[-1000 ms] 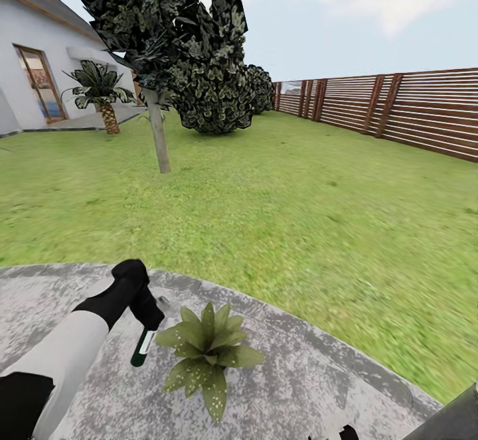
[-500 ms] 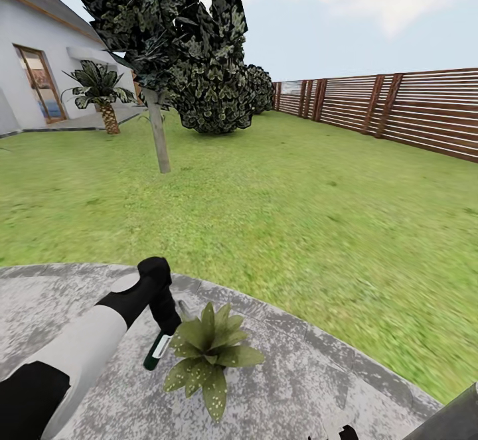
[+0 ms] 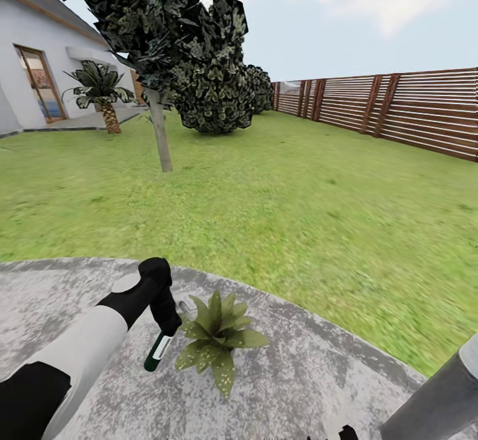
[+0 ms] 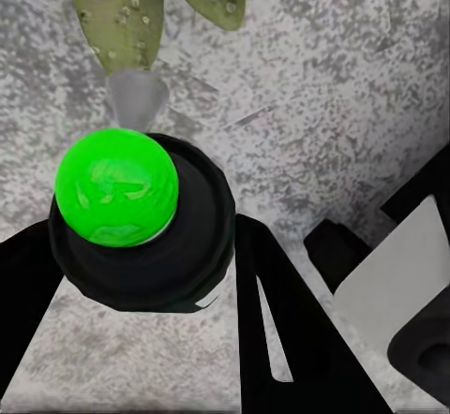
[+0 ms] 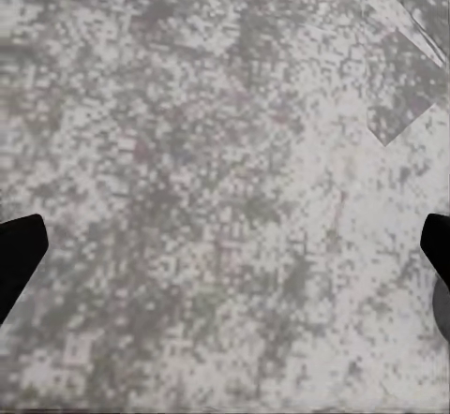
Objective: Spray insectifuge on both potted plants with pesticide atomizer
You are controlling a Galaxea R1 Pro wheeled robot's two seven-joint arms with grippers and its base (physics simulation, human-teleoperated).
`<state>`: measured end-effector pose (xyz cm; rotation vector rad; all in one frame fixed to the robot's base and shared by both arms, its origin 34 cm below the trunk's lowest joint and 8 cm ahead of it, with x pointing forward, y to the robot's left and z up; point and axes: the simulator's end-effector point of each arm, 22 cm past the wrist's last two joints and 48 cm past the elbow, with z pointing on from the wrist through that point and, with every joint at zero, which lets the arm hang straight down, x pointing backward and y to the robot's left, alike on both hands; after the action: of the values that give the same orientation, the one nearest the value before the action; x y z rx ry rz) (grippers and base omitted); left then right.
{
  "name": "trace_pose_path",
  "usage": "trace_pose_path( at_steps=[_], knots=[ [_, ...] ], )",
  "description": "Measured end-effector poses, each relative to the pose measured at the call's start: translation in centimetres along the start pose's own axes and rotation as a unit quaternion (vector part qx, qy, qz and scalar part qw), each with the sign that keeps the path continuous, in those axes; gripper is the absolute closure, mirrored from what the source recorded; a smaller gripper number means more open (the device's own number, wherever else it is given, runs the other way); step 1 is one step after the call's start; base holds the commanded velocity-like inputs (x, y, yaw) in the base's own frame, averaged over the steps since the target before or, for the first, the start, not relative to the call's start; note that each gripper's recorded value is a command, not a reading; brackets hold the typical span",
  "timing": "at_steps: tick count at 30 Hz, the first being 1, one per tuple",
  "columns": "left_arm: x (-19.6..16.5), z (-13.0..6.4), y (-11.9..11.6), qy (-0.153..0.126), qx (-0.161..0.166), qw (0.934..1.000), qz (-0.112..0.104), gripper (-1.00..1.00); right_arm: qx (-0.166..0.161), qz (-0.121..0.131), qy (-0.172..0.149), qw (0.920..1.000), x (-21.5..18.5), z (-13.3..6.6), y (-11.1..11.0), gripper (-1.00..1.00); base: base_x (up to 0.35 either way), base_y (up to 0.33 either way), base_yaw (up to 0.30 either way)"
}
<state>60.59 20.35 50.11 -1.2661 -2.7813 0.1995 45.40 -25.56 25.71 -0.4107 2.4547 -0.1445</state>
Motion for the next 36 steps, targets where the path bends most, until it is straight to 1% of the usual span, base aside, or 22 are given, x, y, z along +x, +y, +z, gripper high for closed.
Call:
trace_pose_path(
  at_steps=[3, 6, 13, 19, 22, 25, 27, 31, 32, 35, 36],
  knots=[
    [0.4, 0.3, 0.1, 0.004, 0.001, 1.0, -0.003, 1.0, 0.0, 0.0, 0.0, 1.0, 0.0, 0.0, 0.0, -1.0, -0.013, 0.011, -0.217],
    [0.4, 0.2, 0.1, 0.004, 0.001, 1.0, -0.003, 1.0, 0.0, 0.0, 0.0, 1.0, 0.0, 0.0, 0.0, -1.0, -0.002, 0.002, -0.055],
    [-1.1, 0.1, -1.1, -0.005, 0.005, 0.9999, 0.008, 1.0, 0.0, -0.001, 0.0, 1.0, 0.0, 0.0, 0.0, -1.0, 0.0, 0.0, -0.004],
    [-0.4, -0.1, -0.2, -0.003, 0.0, 1.0, -0.003, 1.0, 0.0, -0.001, 0.0, 1.0, 0.0, 0.0, 0.0, -1.0, 0.0, 0.0, 0.0],
    [-0.6, -0.3, -0.2, -0.005, -0.001, 1.0, -0.004, 1.0, 0.0, -0.001, 0.0, 1.0, 0.0, 0.0, 0.0, -1.0, 0.0, 0.0, 0.0],
    [-1.8, -1.3, -0.2, -0.006, -0.015, 0.9999, 0.001, 1.0, 0.0, -0.001, 0.0, 1.0, 0.0, 0.0, 0.0, -1.0, 0.0, 0.0, 0.0],
    [-3.3, -1.5, -1.3, -0.006, -0.023, 0.9997, 0.003, 1.0, 0.0, -0.001, 0.0, 1.0, 0.0, 0.0, 0.0, -1.0, 0.0, 0.0, 0.0],
    [-4.7, -1.7, -2.5, -0.005, -0.027, 0.9996, 0.01, 1.0, -0.001, -0.002, 0.0, 1.0, 0.0, 0.0, 0.1, -1.0, 0.0, 0.0, 0.0],
    [-4.7, -1.7, -2.7, -0.006, -0.024, 0.9996, 0.01, 1.0, -0.001, -0.002, 0.0, 1.0, 0.0, 0.0, 0.1, -1.0, 0.0, 0.0, 0.0],
    [-5.2, -1.8, -4.4, -0.007, 0.007, 0.9998, 0.014, 1.0, -0.002, -0.002, 0.0, 1.0, 0.0, 0.0, 0.2, -1.0, 0.0, 0.0, 0.0],
    [-5.4, -2.0, -4.5, -0.009, 0.006, 0.9998, 0.016, 1.0, -0.002, -0.002, 0.0, 1.0, 0.0, 0.0, 0.2, -1.0, 0.0, 0.0, 0.0]
  ],
)
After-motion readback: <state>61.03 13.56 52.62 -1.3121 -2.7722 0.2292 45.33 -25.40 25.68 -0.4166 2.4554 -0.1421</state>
